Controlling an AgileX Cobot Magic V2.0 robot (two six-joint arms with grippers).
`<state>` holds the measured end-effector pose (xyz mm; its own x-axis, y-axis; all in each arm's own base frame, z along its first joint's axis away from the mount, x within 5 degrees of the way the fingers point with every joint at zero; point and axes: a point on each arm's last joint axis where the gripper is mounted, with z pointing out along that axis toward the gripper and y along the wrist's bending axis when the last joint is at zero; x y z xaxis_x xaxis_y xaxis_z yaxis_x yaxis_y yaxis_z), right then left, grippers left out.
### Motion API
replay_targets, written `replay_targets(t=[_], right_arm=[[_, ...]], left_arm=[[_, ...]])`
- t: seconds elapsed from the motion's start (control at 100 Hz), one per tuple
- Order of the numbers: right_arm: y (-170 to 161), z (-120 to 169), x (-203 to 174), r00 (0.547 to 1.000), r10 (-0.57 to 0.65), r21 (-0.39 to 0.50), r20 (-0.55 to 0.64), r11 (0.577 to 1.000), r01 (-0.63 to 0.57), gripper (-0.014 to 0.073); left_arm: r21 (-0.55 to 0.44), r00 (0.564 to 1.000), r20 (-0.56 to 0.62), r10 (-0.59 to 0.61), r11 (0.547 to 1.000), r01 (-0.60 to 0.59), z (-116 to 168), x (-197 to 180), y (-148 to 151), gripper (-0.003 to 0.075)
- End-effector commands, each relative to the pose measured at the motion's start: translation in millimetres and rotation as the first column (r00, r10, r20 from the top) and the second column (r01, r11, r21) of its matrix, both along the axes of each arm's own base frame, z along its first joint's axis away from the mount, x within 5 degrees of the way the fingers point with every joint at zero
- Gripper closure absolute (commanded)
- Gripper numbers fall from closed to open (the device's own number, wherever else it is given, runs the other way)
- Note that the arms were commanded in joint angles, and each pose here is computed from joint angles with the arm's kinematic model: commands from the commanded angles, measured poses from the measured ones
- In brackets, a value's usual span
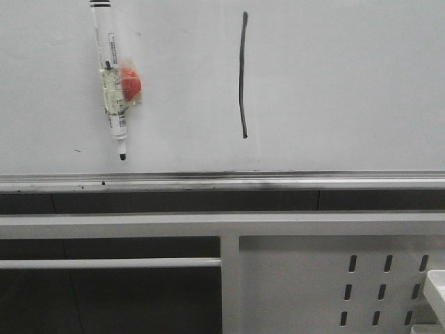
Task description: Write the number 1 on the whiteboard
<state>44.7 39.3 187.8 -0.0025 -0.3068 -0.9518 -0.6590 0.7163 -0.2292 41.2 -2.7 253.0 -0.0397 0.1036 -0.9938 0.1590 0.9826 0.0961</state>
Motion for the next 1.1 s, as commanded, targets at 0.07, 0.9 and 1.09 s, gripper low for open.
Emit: replay_targets(t=[0.07,0.9,1.09], right_arm=[[0.1,13.8,2.6,0.998,-0.02,0.048,0.056,0.999,0.017,0.0664],[0.1,13.6,2.6,0.998,-0.019,0.046,0.054,0.999,0.017,0.0664],[0.1,13.6,2.6,0.998,-0.019,0.046,0.054,0.999,0.017,0.0664]], left_arm=[[-0.067,0.991,0.07,0.111,0.992,-0.106,-4.1,7.7,1.7,0.074],[-0.091,0.967,-0.157,0.203,0.972,-0.219,-76.2,12.9,5.6,0.074],[-0.091,0.967,-0.157,0.203,0.972,-0.219,-76.2,12.9,5.6,0.074]])
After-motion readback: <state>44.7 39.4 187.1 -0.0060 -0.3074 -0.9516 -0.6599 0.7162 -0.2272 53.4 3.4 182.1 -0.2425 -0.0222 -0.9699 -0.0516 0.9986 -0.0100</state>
